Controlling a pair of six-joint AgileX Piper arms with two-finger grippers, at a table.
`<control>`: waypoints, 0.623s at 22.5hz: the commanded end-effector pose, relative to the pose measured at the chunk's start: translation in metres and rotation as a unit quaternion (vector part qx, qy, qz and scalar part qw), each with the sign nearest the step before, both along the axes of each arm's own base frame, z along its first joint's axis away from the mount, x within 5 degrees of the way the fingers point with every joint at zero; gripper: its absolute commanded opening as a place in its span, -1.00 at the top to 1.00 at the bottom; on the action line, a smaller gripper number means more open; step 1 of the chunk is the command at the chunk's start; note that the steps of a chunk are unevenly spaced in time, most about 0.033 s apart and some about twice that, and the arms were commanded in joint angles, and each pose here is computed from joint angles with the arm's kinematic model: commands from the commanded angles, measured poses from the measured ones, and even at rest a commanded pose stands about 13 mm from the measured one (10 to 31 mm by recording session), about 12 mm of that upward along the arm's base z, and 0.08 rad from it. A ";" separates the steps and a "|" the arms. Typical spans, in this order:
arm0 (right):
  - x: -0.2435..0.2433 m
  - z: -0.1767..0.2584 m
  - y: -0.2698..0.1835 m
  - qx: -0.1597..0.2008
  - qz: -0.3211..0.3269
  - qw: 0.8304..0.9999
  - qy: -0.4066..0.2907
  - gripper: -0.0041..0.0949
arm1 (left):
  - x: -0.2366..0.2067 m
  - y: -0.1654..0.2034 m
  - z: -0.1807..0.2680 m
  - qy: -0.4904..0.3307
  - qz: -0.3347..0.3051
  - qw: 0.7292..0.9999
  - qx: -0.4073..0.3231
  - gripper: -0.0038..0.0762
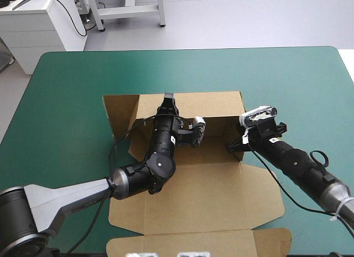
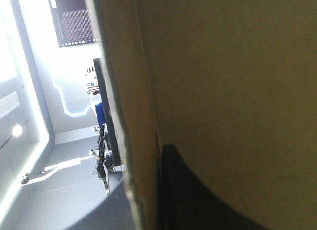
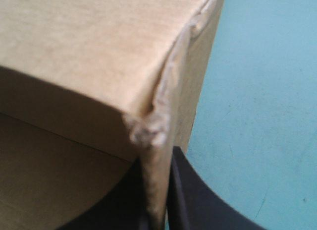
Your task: Fold the box
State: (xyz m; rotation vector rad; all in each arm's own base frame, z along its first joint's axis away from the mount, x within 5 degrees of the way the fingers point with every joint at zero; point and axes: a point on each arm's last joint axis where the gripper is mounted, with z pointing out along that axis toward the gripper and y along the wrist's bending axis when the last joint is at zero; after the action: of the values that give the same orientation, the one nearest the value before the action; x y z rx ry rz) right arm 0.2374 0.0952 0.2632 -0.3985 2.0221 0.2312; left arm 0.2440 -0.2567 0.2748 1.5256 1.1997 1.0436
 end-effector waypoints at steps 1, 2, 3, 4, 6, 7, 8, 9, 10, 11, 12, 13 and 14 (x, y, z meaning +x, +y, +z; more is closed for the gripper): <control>0.002 0.011 0.002 -0.006 0.011 1.000 -0.021 0.95 | 0.000 0.001 0.021 -0.038 -0.009 0.999 -0.011 0.87; 0.002 0.011 0.001 -0.009 0.009 1.000 -0.023 0.95 | 0.000 0.001 0.021 -0.037 -0.008 0.999 -0.013 0.86; 0.003 0.011 0.001 -0.009 0.009 1.000 -0.023 0.95 | 0.000 0.001 0.021 -0.037 -0.008 0.999 -0.016 0.84; 0.003 0.010 0.002 -0.009 0.009 1.000 -0.022 0.95 | 0.001 0.002 0.021 -0.036 -0.006 0.999 -0.017 0.69; 0.003 0.010 0.002 -0.010 0.009 1.000 -0.021 0.95 | 0.004 0.004 0.020 -0.035 -0.005 0.999 -0.013 0.42; 0.003 0.010 0.002 -0.008 0.009 1.000 -0.021 0.95 | 0.004 0.004 0.020 -0.035 -0.004 0.999 -0.013 0.26; 0.003 0.010 0.001 -0.009 0.006 1.000 -0.022 0.95 | 0.006 0.006 0.020 -0.033 0.000 0.999 -0.019 -0.21; 0.004 0.011 0.001 -0.009 0.003 1.000 -0.025 0.95 | 0.007 0.006 0.020 -0.033 0.001 0.999 -0.021 -0.32; 0.006 0.010 0.000 -0.009 -0.006 1.000 -0.027 0.95 | 0.007 0.006 0.019 -0.030 0.002 0.999 -0.023 -0.56; 0.007 0.008 0.000 -0.011 -0.010 1.000 -0.027 0.95 | 0.007 0.006 0.019 -0.028 0.003 0.999 -0.027 -0.58; 0.011 0.008 0.001 -0.012 -0.012 1.000 -0.026 0.95 | 0.006 0.007 0.019 -0.026 0.008 0.999 -0.037 -0.56; 0.014 0.008 0.002 -0.013 -0.011 1.000 -0.026 0.95 | 0.006 0.007 0.019 -0.027 0.010 0.999 -0.037 -0.55; 0.018 0.010 0.004 -0.012 -0.011 0.999 -0.028 0.95 | 0.004 0.007 0.019 -0.029 0.017 0.999 -0.037 -0.54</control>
State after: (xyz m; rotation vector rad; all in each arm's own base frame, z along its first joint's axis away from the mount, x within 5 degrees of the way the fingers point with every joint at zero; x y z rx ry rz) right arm 0.2466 0.0966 0.2627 -0.3855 2.0175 0.2033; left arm 0.2486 -0.2561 0.2710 1.5272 1.2165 1.0011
